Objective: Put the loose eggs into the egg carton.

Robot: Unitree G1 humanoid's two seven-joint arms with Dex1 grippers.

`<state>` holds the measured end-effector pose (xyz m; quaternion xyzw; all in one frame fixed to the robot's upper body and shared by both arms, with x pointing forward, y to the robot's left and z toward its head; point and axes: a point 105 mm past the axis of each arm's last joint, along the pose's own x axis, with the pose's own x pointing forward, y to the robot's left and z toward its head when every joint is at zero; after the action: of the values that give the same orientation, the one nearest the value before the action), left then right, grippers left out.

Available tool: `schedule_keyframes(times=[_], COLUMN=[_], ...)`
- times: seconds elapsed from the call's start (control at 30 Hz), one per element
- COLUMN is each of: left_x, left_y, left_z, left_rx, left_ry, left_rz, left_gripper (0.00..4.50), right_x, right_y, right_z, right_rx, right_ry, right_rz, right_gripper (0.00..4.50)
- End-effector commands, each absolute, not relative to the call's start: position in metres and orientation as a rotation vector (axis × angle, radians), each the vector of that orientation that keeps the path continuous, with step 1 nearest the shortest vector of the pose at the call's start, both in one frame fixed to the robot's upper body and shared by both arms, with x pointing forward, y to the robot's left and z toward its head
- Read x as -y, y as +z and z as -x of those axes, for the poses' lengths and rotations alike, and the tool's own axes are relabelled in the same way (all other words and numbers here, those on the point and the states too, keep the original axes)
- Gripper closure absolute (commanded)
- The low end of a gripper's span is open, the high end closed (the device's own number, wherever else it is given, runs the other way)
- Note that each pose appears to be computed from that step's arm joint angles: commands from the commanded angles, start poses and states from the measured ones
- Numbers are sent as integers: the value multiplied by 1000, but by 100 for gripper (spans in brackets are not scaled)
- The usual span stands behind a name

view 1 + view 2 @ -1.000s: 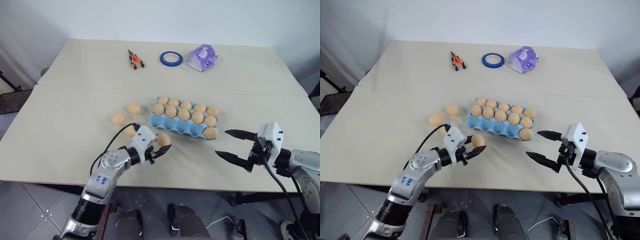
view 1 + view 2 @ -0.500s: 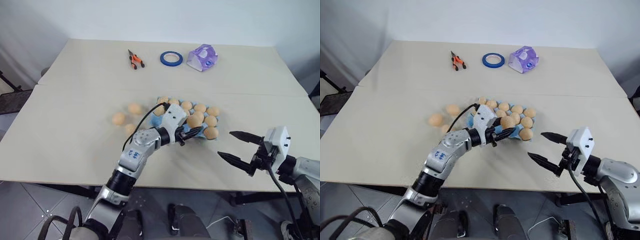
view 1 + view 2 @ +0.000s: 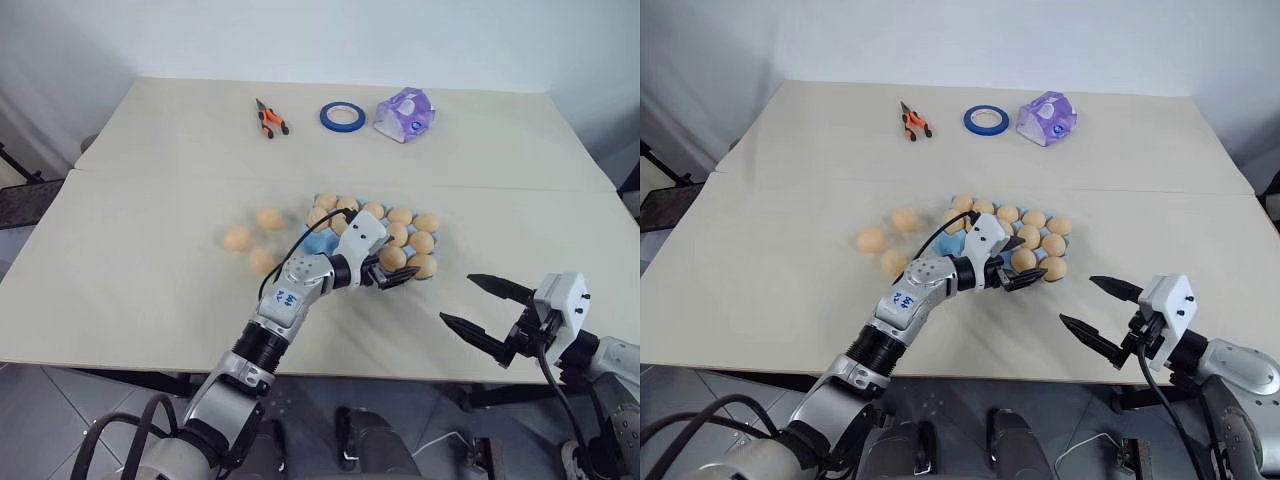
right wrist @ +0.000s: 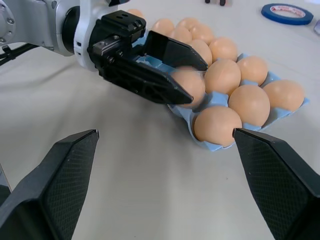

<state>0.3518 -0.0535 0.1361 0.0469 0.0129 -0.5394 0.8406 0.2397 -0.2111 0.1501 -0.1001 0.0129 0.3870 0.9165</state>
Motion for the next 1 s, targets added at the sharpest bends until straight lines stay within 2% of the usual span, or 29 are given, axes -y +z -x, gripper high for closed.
schedule_keyframes(times=[0.03, 0.17, 0.33, 0.47, 0.6, 0.73, 0.83, 1.0], left_x=[58, 48, 18, -28, -77, -116, -163, -200], left_y=[155, 166, 176, 172, 175, 163, 152, 145], left_z=[-354, -353, -326, -310, -296, -276, -266, -243], left_rx=[35, 86, 144, 104, 143, 80, 34, -43], left_ry=[-1140, -1129, -1193, -1138, -1052, -1018, -894, -823], left_rz=[-94, -112, -103, -45, -16, -10, -62, -64], left_gripper=[5, 5, 5, 5, 5, 5, 5, 5], right_x=[212, 211, 205, 197, 191, 188, 187, 189], right_y=[165, 169, 176, 175, 177, 173, 173, 176], right_z=[-237, -238, -236, -231, -234, -240, -246, -253], right_rx=[42, 76, 127, 134, 147, 131, 130, 128], right_ry=[789, 812, 876, 976, 1027, 1055, 1074, 1091], right_rz=[222, 208, 183, 168, 148, 139, 144, 157], right_gripper=[0, 0, 0, 0, 0, 0, 0, 0])
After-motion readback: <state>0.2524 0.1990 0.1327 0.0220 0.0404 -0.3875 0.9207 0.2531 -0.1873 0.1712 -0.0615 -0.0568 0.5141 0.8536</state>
